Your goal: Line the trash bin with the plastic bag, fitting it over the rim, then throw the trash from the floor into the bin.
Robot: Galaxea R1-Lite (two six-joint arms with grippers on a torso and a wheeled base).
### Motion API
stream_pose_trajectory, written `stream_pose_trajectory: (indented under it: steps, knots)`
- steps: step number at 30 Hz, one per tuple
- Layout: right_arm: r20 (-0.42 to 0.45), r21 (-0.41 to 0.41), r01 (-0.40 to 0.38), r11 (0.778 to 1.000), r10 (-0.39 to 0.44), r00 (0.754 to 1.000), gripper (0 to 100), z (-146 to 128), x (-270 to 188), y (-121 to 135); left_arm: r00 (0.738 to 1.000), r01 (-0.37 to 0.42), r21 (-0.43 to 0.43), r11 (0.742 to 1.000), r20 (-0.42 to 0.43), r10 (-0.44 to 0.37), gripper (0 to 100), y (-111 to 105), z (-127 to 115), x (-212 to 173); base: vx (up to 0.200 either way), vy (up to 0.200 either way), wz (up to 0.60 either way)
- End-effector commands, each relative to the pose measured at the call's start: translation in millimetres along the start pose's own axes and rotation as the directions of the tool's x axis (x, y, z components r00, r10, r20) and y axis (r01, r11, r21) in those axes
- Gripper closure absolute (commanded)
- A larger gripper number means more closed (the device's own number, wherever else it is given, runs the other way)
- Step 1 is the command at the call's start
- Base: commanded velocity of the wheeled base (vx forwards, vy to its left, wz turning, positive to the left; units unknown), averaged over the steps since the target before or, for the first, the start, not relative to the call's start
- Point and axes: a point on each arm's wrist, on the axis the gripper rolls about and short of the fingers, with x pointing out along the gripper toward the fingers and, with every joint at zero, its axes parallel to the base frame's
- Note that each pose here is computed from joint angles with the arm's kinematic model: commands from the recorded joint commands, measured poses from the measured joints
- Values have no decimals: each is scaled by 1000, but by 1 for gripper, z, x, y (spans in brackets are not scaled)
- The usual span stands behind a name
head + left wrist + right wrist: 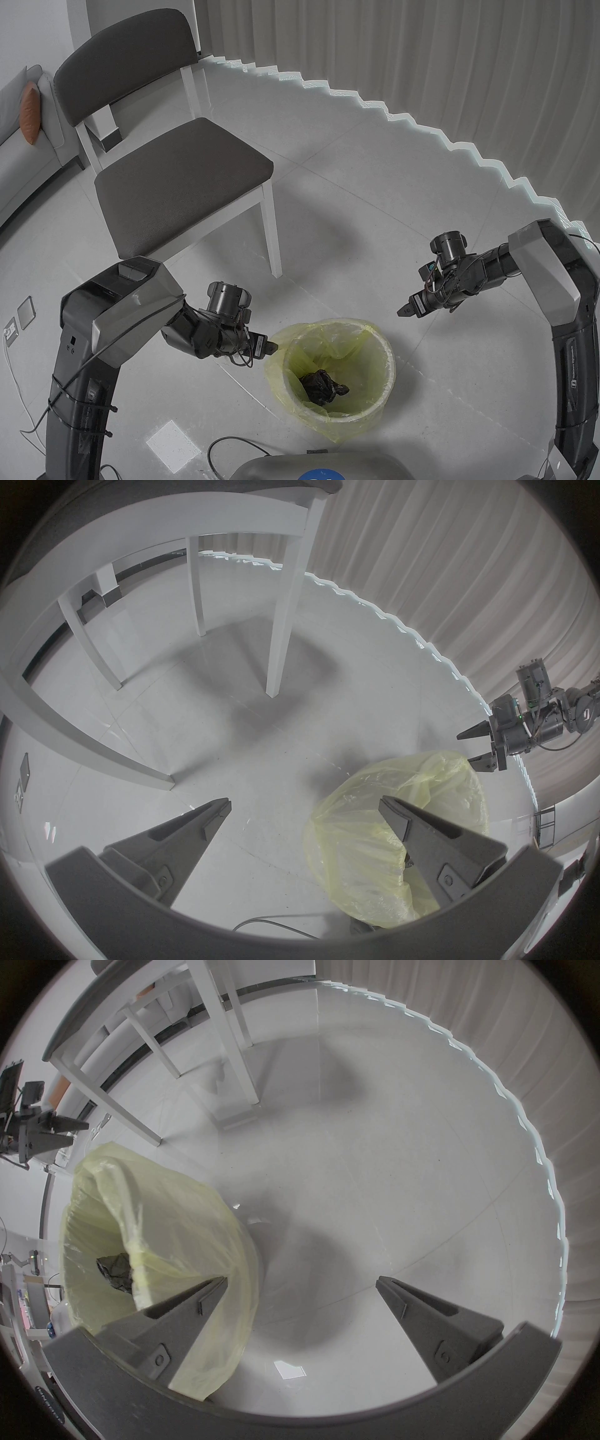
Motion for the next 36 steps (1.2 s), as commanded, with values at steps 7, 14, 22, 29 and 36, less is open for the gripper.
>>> stream_pose_trajectory:
  steps: [7,14,22,29,36]
  knots:
    - [116,14,0,1000,-1,993,0,19,-80,-14,999,-2,16,1000,-44,3,0,-4,27,30,0,0,0]
    - [122,-5,-1,1000,1,992,0,16,-97,-11,996,10,26,1000,-92,-7,0,-6,39,36,0,0,0]
    - [132,-3,-22,1000,22,991,0,9,-116,-13,997,24,54,998,-81,-20,0,-18,52,44,0,0,0]
    - [138,1,-13,1000,13,990,0,7,-125,-17,998,10,32,999,-61,-8,0,-12,61,32,0,0,0]
    - [166,7,-3,1000,1,986,0,4,-144,-15,1000,-2,15,1000,1,2,0,-4,86,-23,0,0,0]
